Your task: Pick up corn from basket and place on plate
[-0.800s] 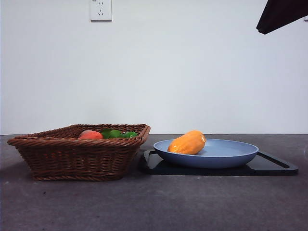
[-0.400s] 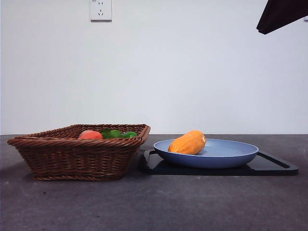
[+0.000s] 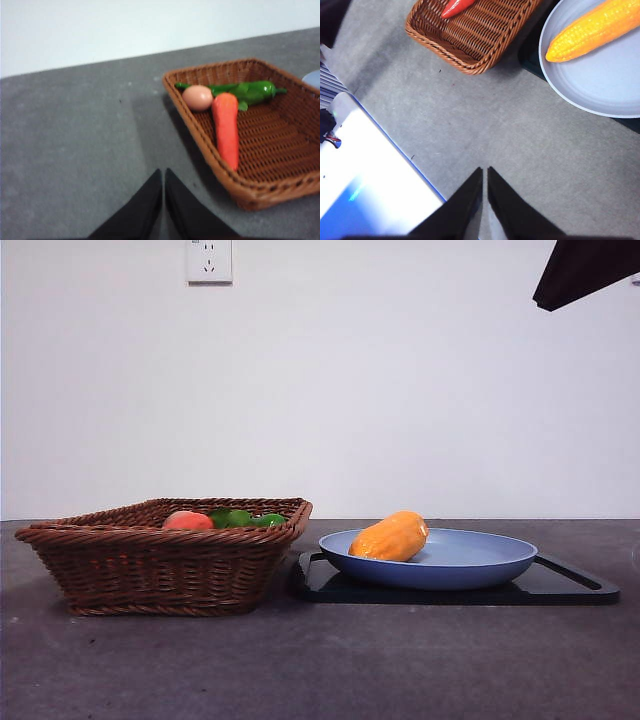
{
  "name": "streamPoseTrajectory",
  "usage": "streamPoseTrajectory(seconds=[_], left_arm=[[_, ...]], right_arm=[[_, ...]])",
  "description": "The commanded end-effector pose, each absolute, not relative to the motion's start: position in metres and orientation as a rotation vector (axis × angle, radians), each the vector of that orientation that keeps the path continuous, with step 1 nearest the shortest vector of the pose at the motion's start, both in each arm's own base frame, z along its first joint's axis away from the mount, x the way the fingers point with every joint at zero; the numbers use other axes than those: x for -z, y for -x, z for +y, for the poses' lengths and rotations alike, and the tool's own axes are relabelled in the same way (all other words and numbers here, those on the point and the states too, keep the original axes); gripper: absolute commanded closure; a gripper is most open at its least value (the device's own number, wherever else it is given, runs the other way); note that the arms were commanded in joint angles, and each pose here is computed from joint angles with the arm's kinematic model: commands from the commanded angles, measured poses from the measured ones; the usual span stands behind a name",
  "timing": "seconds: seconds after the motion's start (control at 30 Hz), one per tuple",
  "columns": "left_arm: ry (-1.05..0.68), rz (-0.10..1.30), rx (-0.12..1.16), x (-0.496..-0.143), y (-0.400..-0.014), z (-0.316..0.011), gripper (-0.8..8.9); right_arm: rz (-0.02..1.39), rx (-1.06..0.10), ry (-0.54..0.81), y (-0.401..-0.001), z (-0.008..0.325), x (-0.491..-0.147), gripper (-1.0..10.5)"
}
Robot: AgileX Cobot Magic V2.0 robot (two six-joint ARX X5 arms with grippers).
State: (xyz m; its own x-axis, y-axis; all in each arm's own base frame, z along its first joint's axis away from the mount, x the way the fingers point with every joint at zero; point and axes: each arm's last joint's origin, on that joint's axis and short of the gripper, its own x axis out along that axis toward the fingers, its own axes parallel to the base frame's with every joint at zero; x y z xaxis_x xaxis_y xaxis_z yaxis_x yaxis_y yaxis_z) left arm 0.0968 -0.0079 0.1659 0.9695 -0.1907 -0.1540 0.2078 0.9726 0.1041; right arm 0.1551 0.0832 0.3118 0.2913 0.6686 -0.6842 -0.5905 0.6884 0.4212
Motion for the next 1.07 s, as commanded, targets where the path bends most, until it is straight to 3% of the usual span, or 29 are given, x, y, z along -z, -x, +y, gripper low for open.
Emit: streamPoseTrajectory(seconds=[0.03, 1.07], left_arm=[[-0.089, 0.128, 0.194, -0.160, -0.096, -0.008, 8.06], [-0.045, 0.165, 0.193, -0.148, -0.096, -0.008, 8.06]], right_arm=[[0.956, -0.847, -0.091, -0.157, 0.085, -0.313, 9.5], [0.955, -0.846, -0.090, -0.157, 0.085, -0.313, 9.5]])
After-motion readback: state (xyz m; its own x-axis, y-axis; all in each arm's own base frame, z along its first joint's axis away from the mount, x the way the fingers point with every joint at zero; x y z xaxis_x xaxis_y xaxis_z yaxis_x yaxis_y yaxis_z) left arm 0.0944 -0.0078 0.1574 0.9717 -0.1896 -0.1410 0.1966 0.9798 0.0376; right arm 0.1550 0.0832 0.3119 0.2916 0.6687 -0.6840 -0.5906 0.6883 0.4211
